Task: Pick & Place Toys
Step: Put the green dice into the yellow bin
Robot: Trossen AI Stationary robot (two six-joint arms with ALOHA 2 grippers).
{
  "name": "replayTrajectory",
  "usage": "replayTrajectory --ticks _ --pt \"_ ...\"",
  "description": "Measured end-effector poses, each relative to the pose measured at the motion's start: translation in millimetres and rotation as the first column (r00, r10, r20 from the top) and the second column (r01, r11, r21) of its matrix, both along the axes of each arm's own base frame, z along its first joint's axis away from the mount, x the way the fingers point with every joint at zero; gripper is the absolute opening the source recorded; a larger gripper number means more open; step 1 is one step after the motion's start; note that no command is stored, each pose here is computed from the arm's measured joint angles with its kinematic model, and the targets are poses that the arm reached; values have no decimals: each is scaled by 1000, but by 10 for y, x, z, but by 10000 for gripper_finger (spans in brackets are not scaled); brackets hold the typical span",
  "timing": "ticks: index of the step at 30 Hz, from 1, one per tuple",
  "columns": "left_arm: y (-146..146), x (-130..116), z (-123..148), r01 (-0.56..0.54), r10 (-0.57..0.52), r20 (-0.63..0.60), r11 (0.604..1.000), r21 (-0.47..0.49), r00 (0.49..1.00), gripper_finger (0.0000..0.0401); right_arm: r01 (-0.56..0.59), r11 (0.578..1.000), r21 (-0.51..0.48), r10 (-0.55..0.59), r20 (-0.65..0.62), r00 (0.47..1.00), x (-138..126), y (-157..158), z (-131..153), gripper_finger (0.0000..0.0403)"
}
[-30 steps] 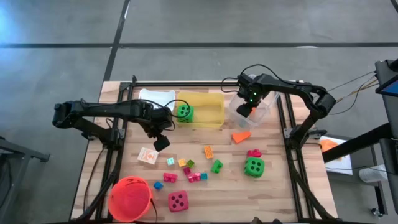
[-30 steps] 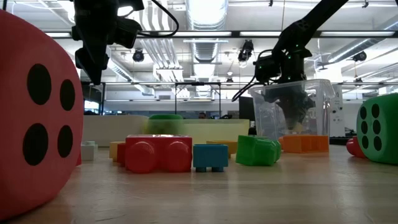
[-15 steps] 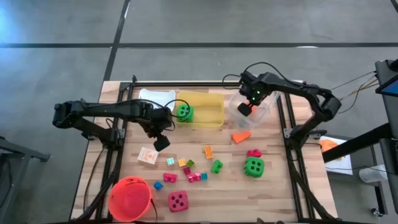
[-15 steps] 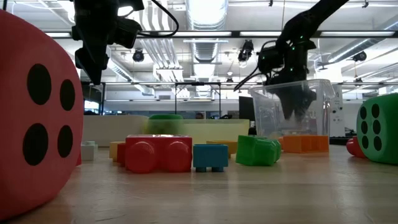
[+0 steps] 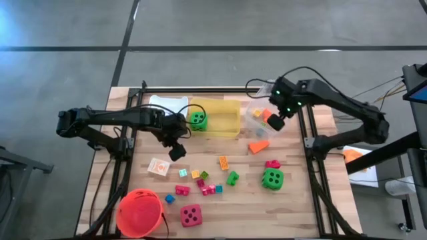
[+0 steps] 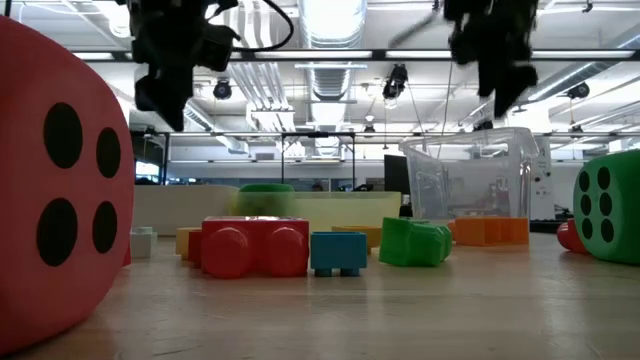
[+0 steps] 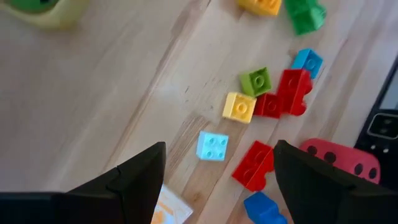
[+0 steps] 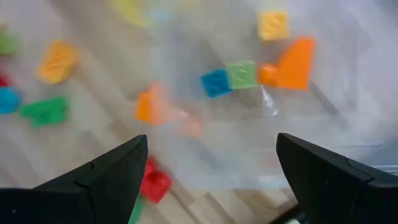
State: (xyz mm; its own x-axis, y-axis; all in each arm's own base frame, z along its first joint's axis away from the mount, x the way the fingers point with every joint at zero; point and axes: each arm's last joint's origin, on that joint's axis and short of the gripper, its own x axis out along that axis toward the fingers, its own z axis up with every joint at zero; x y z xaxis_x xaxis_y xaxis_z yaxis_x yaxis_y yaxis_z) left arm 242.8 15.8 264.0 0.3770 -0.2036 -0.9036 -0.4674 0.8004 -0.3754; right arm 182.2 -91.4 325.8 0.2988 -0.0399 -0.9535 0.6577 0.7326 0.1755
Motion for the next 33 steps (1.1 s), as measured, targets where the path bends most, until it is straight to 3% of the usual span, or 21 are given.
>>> replayTrajectory --ticks 6,14,22,26,33 --pt "4 42 18 1 -1 47 1000 4 999 284 -187 981 -47 191 93 977 -14 505 340 351" --pt "4 40 17 16 -17 48 1000 12 999 284 -321 947 8 321 34 946 54 1085 276 351" --pt "4 40 14 53 -55 57 998 30 997 284 -347 927 -141 354 27 935 64 1556 221 351" --pt "4 39 3 67 -70 59 997 38 996 284 -342 931 -124 352 67 934 69 1741 174 351" --pt "2 13 -78 66 -67 31 997 34 997 284 -280 954 -110 283 16 959 132 1891 13 351"
